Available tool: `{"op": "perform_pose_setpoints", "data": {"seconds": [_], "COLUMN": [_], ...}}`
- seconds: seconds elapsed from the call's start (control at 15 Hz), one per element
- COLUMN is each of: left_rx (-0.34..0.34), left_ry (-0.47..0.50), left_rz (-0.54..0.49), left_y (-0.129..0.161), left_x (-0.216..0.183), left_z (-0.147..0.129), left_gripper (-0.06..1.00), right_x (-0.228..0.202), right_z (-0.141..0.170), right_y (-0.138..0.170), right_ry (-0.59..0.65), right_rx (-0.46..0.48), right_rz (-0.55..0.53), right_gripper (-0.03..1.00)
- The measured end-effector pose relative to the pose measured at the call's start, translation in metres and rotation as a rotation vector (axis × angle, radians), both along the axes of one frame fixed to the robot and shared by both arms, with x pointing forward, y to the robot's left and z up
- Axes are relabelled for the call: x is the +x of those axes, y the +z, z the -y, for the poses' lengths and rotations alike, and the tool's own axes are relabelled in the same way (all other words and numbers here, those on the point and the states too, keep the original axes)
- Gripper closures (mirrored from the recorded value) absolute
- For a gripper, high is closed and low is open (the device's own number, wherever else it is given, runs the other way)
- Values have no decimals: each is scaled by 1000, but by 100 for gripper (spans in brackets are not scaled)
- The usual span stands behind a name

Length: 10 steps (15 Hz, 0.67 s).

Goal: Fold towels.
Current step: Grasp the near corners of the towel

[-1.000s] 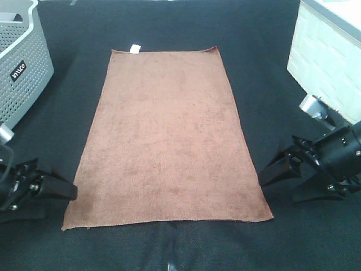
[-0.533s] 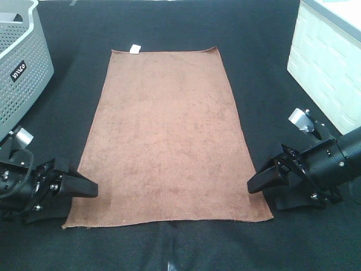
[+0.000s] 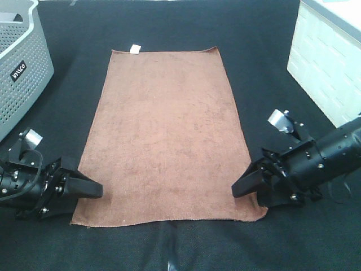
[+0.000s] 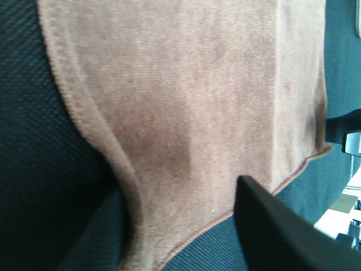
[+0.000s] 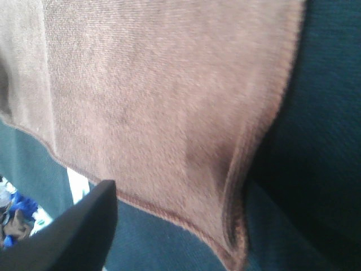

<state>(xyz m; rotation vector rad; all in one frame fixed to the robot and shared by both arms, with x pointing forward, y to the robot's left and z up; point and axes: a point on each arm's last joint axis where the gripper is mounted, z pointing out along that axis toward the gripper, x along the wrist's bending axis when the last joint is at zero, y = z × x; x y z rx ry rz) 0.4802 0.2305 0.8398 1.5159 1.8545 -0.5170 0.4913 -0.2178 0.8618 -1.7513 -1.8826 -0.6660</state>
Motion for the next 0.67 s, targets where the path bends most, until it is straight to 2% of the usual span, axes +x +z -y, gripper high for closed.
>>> {"op": "perform_pose_setpoints", "data": {"seconds": [0.07,0.13,0.27,0.33,0.4,0.47,0.67], "left_rx": [17,30,55,61,63,63,69], "left_ry": [4,6,8,-6,-14,-15,-19], "left_rz": [-5,-10,-15,-12,-9,-9,-19], "left_y": [-2,-4,-5,-6,-6,-6,-4], "left_x": [0,0,0,-1,-1,-1,-3], "left_z": [-1,-2,-4,-4,-4,-4,-4], "left_gripper": [49,57,80,89,94,94,94], "right_x": [1,1,3,4,5,5,5], "right_z": [-2,-2,1,2,3,3,4], "right_y": [-1,-2,-4,-6,-7,-7,-1], "right_ry": [-29,-50,-85,-102,-110,-111,-134], "right_rx": [-22,-34,-70,-89,-98,-98,-110], "right_rz": [-12,-20,-21,-18,-16,-20,-17], "right_gripper": [36,44,65,79,91,97,97]}}
